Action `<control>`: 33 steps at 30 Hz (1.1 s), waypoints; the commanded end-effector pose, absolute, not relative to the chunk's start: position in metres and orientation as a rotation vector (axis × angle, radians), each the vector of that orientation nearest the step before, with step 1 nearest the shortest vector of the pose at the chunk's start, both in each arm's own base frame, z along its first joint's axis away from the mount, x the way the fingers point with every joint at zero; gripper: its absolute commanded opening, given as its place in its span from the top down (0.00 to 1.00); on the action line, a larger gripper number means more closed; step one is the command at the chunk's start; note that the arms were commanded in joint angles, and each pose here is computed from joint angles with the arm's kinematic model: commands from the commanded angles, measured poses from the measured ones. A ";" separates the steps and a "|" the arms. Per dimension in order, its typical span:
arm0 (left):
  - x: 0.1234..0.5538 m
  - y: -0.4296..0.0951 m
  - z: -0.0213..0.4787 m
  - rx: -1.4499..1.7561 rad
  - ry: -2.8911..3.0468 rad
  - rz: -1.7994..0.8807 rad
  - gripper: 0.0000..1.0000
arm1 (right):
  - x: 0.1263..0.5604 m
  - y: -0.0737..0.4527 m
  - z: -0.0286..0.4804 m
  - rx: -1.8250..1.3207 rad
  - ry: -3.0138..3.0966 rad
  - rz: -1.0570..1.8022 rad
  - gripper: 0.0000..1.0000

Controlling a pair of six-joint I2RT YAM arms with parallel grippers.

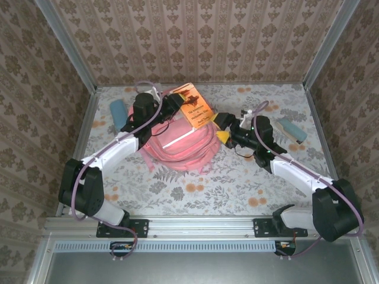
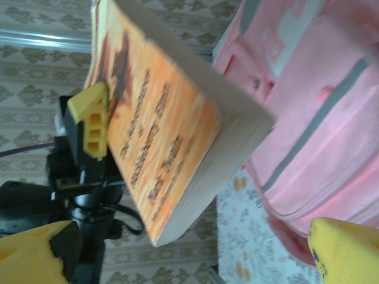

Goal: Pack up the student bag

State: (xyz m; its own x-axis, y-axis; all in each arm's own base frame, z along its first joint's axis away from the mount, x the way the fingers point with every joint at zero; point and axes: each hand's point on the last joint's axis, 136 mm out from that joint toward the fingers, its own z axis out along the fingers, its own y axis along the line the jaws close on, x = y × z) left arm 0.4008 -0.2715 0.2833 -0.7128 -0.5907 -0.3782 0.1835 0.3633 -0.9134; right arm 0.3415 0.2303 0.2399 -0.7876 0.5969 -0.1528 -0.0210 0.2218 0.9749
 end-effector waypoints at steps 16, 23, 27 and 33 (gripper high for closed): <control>0.399 -0.278 0.305 -0.499 1.766 -1.610 0.83 | 0.380 0.265 0.271 0.617 1.795 1.790 0.18; 0.398 -0.276 0.293 -0.523 1.791 -1.601 0.83 | 0.380 0.258 0.264 0.649 1.757 1.777 0.41; 0.397 -0.273 0.286 -0.540 1.807 -1.593 0.79 | 0.380 0.255 0.261 0.644 1.766 1.741 0.56; 0.394 -0.258 0.254 -0.600 1.887 -1.487 0.41 | 0.377 0.250 0.254 0.590 1.847 1.603 0.79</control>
State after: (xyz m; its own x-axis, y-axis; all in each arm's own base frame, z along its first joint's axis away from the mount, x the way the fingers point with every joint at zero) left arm 0.3954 -0.2695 0.2554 -0.7048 -0.6842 -0.1875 0.0399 0.2256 -0.9734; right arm 0.3784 0.2565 0.2428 -0.7372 0.6708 -0.0813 -0.0155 0.1036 0.9945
